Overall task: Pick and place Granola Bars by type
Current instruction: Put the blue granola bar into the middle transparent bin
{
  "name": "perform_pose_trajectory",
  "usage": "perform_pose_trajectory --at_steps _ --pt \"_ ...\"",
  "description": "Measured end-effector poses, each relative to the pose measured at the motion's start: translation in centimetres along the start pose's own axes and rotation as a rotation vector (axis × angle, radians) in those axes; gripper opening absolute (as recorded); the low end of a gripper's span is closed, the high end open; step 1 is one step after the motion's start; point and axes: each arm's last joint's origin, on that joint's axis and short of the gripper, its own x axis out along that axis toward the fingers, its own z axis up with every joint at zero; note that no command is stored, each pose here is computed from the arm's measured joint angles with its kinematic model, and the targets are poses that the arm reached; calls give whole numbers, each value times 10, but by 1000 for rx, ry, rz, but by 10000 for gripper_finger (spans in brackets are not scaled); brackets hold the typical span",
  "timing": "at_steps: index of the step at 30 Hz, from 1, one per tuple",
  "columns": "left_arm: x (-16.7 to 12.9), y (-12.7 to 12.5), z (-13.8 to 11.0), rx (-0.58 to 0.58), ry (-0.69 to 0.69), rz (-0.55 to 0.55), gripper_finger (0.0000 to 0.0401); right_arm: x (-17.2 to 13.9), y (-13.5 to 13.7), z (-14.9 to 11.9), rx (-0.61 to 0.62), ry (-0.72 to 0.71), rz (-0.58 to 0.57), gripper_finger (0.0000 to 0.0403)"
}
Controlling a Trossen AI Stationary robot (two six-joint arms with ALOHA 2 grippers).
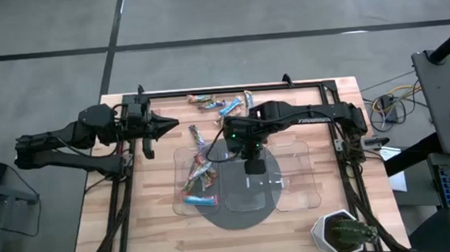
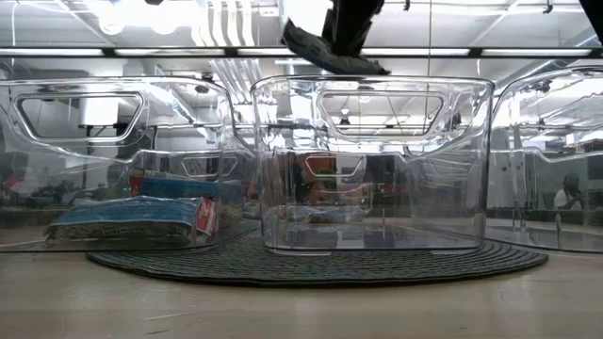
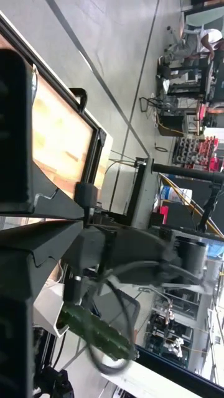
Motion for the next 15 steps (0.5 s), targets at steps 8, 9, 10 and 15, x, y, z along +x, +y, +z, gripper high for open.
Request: perform_pose_trajectory --at_steps 8,9,10,15 --pt "0 0 0 0 0 0 0 27 -4 -11 51 102 -4 74" --pt "0 0 0 0 0 0 0 30 -4 -12 51 103 -5 82" --pt "0 0 0 0 0 0 0 33 -5 -12 50 98 -5 90" --pt "0 0 0 0 0 0 0 41 -6 -11 56 81 -5 126"
